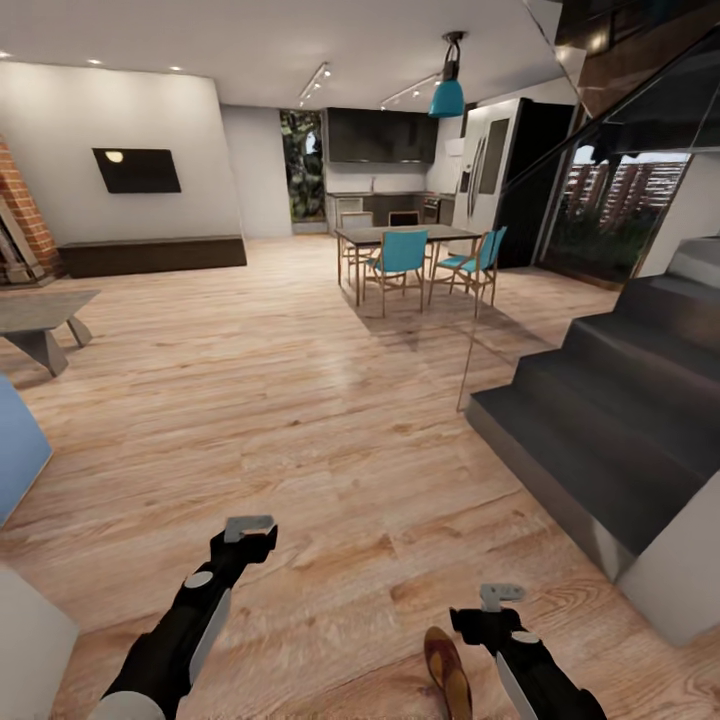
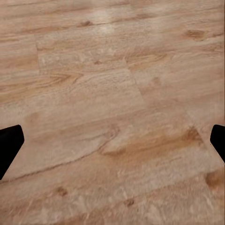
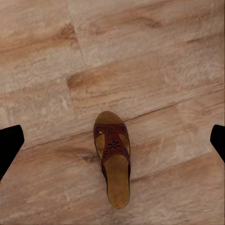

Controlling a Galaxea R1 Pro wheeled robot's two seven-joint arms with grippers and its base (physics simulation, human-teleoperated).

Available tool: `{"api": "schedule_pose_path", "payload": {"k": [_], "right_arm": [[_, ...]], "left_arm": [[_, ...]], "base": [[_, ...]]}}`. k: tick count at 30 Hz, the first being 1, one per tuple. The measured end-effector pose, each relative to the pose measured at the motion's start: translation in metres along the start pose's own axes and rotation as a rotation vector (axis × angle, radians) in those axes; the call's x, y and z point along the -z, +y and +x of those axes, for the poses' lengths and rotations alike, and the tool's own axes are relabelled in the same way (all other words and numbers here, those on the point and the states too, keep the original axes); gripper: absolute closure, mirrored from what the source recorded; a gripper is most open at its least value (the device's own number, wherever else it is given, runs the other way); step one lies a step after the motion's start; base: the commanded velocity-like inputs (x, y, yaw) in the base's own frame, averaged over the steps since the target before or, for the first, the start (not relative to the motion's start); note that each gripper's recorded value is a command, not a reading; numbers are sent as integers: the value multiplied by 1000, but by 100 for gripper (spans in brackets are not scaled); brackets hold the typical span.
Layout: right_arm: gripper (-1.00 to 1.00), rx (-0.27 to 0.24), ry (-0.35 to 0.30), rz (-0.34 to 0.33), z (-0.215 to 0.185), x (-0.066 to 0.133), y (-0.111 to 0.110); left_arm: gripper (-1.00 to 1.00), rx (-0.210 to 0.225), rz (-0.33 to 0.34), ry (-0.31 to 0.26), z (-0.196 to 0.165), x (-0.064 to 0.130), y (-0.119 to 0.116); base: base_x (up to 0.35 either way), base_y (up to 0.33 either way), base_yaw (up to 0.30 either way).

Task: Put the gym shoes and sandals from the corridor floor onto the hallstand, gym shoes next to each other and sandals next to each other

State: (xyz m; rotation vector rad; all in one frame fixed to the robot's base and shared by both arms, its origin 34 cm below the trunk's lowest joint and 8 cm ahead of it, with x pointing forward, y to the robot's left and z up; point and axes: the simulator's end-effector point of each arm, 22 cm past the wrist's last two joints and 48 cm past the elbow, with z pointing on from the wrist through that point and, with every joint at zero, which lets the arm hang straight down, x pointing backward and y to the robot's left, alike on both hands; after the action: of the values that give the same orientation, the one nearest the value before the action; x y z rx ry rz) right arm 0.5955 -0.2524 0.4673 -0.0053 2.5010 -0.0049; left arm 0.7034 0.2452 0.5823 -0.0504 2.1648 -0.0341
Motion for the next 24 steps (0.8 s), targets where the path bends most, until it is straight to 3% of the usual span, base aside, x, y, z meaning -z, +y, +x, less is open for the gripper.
{"api": "schedule_pose_path", "payload": {"k": [9,20,24], "right_arm": [[-100,-4,-29,0,11,-16,0],[-100,-9,-11,1,37,-36,-1],[-100,-10,22,3,59,-44,-3]], "left_arm": [[-100,12,22,-9,0,-15,-17],[-100,12,19,11,31,-28,-13],[-100,11,19,18,43,-33,-13]], "base": [[0,0,122],[0,0,107],[0,0,19]]}}
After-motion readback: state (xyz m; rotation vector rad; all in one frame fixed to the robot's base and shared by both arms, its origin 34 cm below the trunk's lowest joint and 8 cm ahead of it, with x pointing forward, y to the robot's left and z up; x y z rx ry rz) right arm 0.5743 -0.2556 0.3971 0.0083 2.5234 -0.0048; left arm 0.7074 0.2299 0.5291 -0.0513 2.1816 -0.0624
